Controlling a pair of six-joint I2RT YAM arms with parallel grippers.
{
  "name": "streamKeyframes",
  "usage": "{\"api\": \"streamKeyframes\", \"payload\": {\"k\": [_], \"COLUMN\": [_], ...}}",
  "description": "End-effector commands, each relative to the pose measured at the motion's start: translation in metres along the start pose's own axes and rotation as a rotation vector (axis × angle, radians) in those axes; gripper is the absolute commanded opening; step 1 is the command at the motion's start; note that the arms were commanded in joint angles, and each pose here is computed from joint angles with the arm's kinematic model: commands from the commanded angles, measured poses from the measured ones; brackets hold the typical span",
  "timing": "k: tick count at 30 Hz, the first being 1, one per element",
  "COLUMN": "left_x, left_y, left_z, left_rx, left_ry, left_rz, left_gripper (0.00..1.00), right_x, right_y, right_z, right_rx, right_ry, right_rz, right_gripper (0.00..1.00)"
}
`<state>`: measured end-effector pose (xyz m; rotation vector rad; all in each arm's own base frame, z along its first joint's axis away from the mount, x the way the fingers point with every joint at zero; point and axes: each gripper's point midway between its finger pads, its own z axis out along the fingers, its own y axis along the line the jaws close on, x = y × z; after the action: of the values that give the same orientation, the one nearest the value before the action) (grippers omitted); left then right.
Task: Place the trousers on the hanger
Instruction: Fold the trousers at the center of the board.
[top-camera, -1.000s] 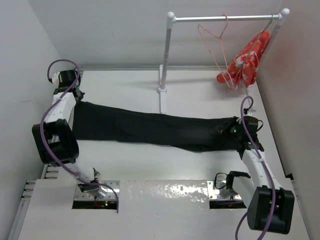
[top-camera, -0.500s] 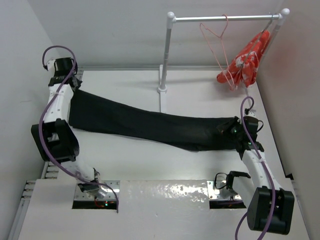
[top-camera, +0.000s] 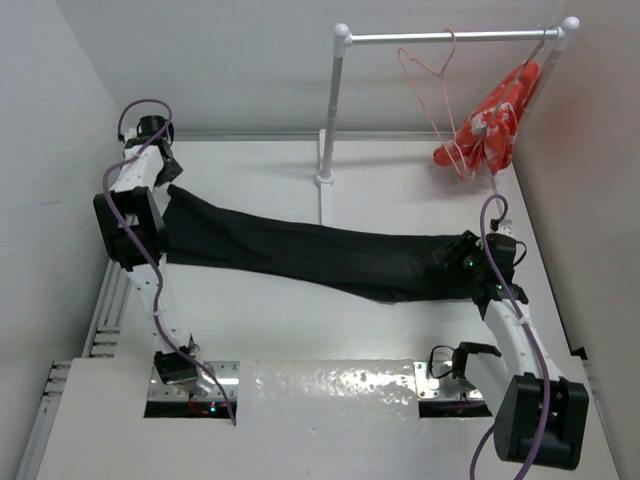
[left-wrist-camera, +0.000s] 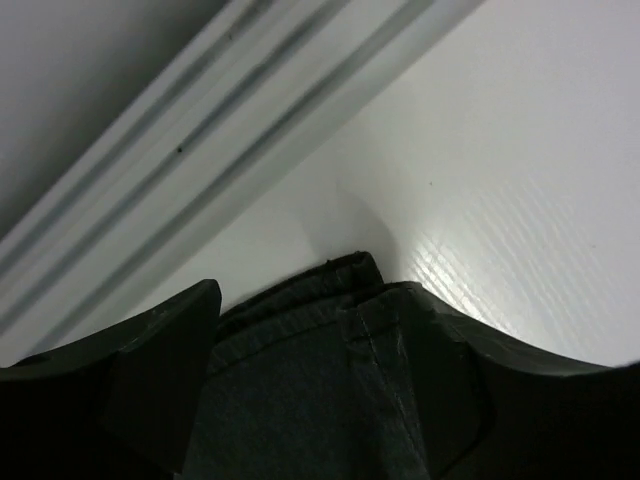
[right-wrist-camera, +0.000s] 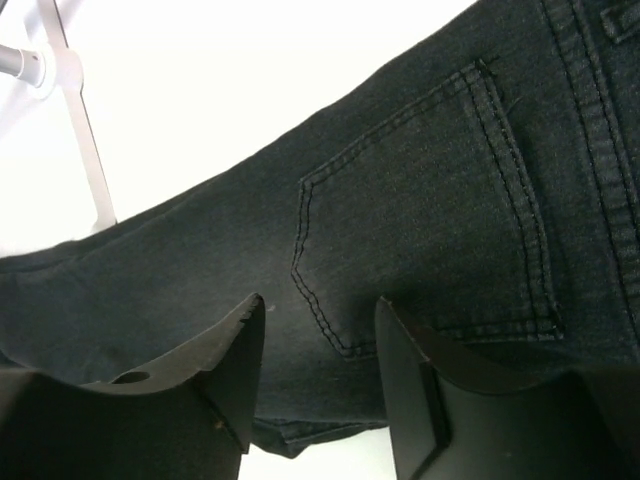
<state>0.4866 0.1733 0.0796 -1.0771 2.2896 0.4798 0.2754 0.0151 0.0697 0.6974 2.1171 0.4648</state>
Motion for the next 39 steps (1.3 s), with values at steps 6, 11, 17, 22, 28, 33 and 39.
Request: {"api": "streamKeyframes", "payload": {"k": [6, 11, 17, 22, 28, 33, 39], "left_x": [-0.038, 0.031, 0.087, 0.106, 0.105, 0.101, 0.07], "left_y": [0.021, 0.038, 0.061, 0.061, 0.058, 0.067, 0.093], "left_z": [-0.083, -0.079, -0.042, -0.024, -0.012, -0.008, -0.045], "left_rx": [0.164, 0.266, 0.28, 0.269, 0.26, 0.199, 0.149], "left_ry": [-0.171, -0.022, 0.148, 0.182, 0.175, 0.145, 0.032], "left_rz": [-0.133, -0.184, -0.256, -0.248, -0.256, -0.285, -0.294], "left_gripper": [0.6, 0.12, 0.39, 0.48, 0.39, 0.01, 0.0], "right_x": [-0.018, -0.005, -0.001, 0.001, 0.001, 0.003, 0.005], "right_y": [0.013, 0.029, 0.031, 0.033, 0.035, 0.035, 0.033], "right_z": [-0.011, -0.009, -0.008, -0.007, -0.009, -0.008, -0.006], "right_rx": [-0.033, -0.126, -0.142, -0.155, -0.166, -0.169, -0.161], "right_ry": [-0.067, -0.002, 0.006, 0.016, 0.016, 0.023, 0.032], "right_rz": [-0.039, -0.042, -0.032, -0.034, -0.04, -0.038, -0.034], "right_gripper": [0.27, 0.0, 0.04, 0.12, 0.13, 0.13, 0.13]}}
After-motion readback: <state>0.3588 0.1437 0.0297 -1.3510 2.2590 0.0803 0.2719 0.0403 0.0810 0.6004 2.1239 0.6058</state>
